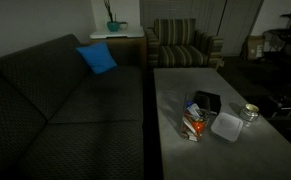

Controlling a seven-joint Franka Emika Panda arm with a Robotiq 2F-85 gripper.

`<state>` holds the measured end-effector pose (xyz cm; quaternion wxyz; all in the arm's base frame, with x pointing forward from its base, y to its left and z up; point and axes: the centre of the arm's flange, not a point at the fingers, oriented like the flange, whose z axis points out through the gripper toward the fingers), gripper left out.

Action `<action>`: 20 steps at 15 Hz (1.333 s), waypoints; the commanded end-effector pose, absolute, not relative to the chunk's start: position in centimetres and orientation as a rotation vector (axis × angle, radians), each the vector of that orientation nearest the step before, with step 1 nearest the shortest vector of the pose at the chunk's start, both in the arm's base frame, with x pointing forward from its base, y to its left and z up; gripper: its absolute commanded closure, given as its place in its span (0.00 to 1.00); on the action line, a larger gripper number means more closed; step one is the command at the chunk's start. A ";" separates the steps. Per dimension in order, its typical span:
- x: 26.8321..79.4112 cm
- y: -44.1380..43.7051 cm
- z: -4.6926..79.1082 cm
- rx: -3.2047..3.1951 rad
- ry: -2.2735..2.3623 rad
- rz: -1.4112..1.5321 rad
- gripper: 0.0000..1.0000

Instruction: Place the lid on the clear container and push the button

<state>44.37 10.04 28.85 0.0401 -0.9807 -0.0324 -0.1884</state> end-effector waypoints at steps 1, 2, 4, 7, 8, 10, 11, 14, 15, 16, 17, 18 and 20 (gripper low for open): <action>46.2 9.4 27.2 -3.002 -0.131 -0.678 0.00; 47.7 9.1 26.4 -2.996 -0.153 -0.706 0.00; 50.3 8.2 24.0 -2.988 -0.196 -0.798 0.00; 53.6 6.7 20.0 -2.997 -0.257 -0.819 0.00; 54.5 6.3 18.3 -3.011 -0.292 -0.806 0.00; 55.8 6.3 15.1 -3.027 -0.358 -0.761 0.00; 56.3 6.5 13.7 -3.034 -0.387 -0.741 0.00; 57.3 6.7 9.7 -3.040 -0.487 -0.687 0.00; 57.6 6.5 8.5 -3.050 -0.504 -0.675 0.00; 57.8 6.1 7.6 -3.063 -0.514 -0.655 0.00; 58.1 5.5 6.6 -3.075 -0.520 -0.640 0.00; 58.3 5.0 5.7 -3.084 -0.523 -0.629 0.00; 58.3 3.9 4.1 -3.106 -0.532 -0.589 0.00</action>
